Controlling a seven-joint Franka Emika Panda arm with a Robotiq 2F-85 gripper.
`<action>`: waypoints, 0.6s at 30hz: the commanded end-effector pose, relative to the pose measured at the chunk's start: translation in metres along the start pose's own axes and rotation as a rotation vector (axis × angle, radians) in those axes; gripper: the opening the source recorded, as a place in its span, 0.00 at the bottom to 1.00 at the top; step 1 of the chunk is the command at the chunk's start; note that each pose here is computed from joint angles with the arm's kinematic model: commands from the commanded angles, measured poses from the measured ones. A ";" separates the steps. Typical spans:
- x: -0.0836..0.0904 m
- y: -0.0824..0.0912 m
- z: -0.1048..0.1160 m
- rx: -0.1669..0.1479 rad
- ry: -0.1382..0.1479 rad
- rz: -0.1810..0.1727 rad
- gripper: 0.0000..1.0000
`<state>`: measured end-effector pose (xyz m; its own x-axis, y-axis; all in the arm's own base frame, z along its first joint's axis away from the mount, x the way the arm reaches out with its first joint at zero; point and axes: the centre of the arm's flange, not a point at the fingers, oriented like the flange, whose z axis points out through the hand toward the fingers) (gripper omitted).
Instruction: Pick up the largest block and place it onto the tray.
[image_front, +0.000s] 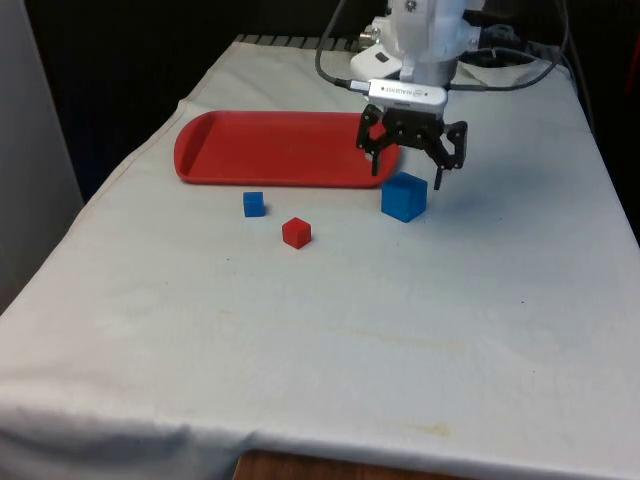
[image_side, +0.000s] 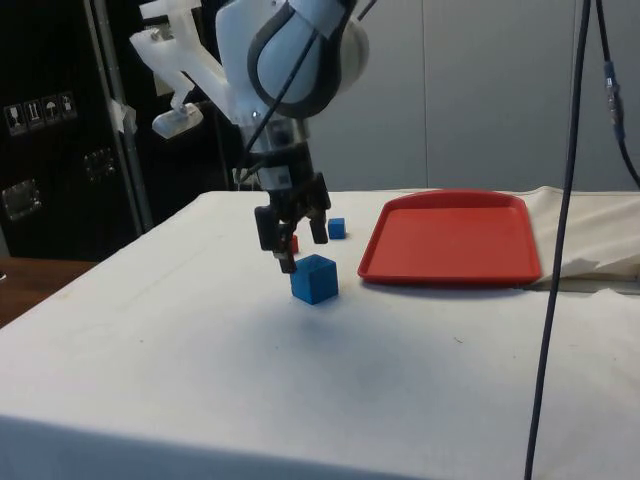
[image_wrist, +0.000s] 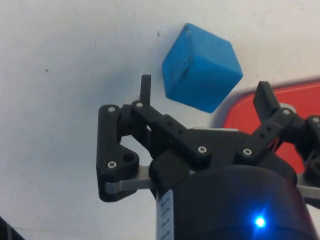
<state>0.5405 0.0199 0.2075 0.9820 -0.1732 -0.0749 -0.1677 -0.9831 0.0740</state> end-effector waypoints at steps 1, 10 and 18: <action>0.001 0.001 0.003 0.005 0.008 0.014 1.00; 0.001 0.004 0.011 -0.006 0.006 0.044 1.00; 0.001 0.002 0.014 -0.010 0.005 0.054 1.00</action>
<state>0.5393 0.0158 0.1957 0.9721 -0.2225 -0.0744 -0.2157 -0.9724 0.0894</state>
